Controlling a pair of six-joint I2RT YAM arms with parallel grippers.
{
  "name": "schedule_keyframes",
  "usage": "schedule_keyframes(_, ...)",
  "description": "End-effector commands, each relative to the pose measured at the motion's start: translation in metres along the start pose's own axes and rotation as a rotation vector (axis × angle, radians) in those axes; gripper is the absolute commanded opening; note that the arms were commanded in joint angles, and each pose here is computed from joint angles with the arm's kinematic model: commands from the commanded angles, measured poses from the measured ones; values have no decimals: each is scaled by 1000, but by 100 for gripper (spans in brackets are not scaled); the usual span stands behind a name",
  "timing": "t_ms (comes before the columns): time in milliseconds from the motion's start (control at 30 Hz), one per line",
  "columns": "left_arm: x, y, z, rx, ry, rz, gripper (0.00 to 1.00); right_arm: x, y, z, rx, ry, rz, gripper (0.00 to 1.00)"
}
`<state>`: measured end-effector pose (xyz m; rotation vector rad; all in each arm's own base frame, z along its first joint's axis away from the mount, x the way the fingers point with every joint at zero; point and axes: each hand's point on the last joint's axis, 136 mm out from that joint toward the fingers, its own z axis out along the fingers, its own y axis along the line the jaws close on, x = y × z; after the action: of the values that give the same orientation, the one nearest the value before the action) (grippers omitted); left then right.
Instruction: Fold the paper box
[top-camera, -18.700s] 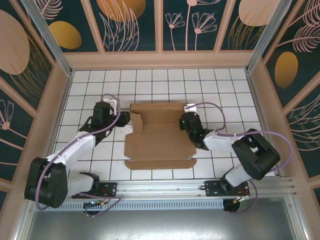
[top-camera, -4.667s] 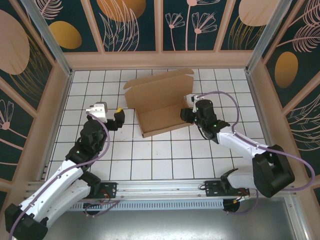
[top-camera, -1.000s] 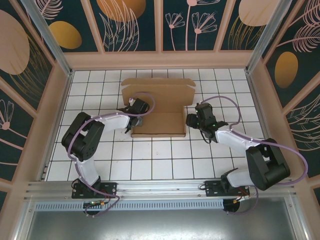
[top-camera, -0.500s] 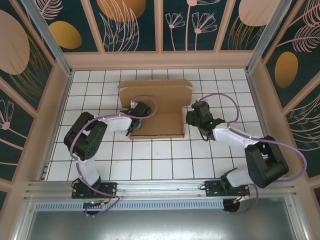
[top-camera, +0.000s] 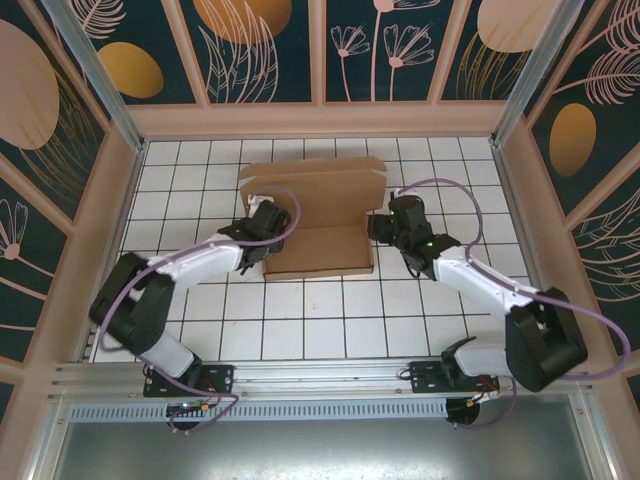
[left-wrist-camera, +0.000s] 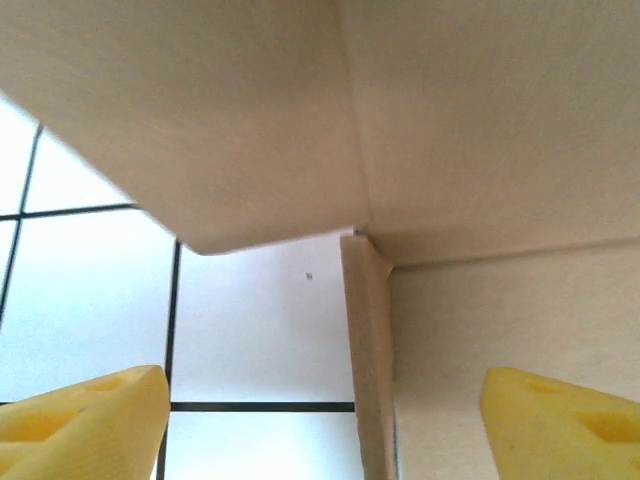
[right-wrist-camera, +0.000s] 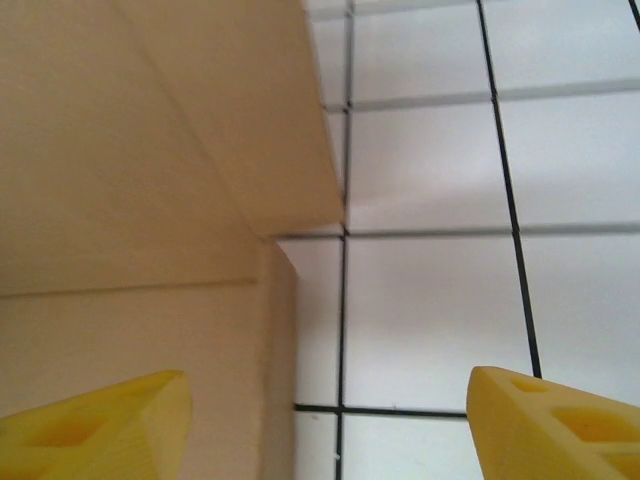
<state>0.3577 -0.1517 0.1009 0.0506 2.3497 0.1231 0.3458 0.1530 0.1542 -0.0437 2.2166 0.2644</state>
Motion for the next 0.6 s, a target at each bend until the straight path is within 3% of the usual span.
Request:
schedule_keyframes(0, -12, 3, -26, 71, -98, -63, 83, -51, 27, -30, -156, -174, -68, 73)
schedule_keyframes(233, -61, 38, -115, 191, -532, -187, 86, -107, 27, -67, -143, -444, -199, 69)
schedule_keyframes(300, -65, 20, -130, 291, -615, -25, 83, -120, 29, -78, -131, -545, -272, 64)
schedule_keyframes(367, -73, 18, -137, 293, -667, 30, 81, -124, 36, -86, -153, -628, -362, 62)
schedule_keyframes(467, -87, 41, -132, 242, -722, 4, 81, -129, 29, -80, -164, -647, -429, 65)
schedule_keyframes(567, -101, 64, -133, 251, -810, -45, 82, -119, 24, -78, -295, -708, -524, 65)
